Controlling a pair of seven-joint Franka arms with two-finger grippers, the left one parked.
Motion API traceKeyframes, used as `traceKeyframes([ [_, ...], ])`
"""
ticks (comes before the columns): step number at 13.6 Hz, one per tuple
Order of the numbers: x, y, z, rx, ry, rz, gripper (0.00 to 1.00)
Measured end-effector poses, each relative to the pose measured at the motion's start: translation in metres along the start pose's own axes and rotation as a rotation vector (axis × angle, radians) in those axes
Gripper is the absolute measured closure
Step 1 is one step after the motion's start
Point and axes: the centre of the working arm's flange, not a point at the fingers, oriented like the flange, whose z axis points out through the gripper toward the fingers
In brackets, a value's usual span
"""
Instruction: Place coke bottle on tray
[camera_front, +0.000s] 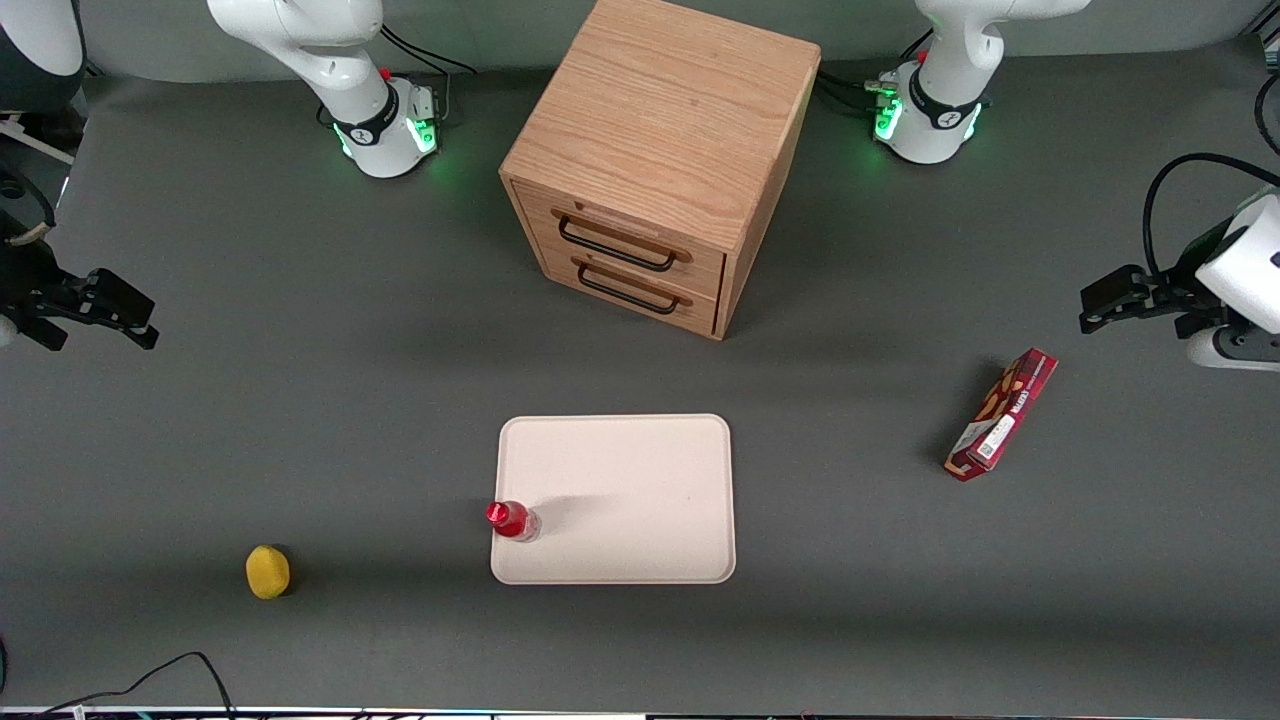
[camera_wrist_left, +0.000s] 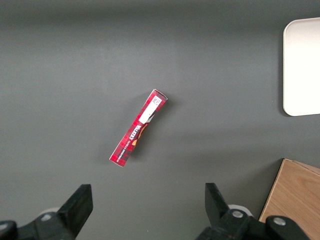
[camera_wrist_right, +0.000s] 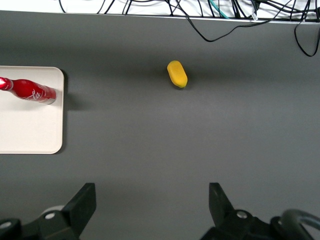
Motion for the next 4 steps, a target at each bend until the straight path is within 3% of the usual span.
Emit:
traceKeyframes([
  [4, -0.0025, 0.0010, -0.0058, 0.000, -0.026, -0.004, 0.00],
])
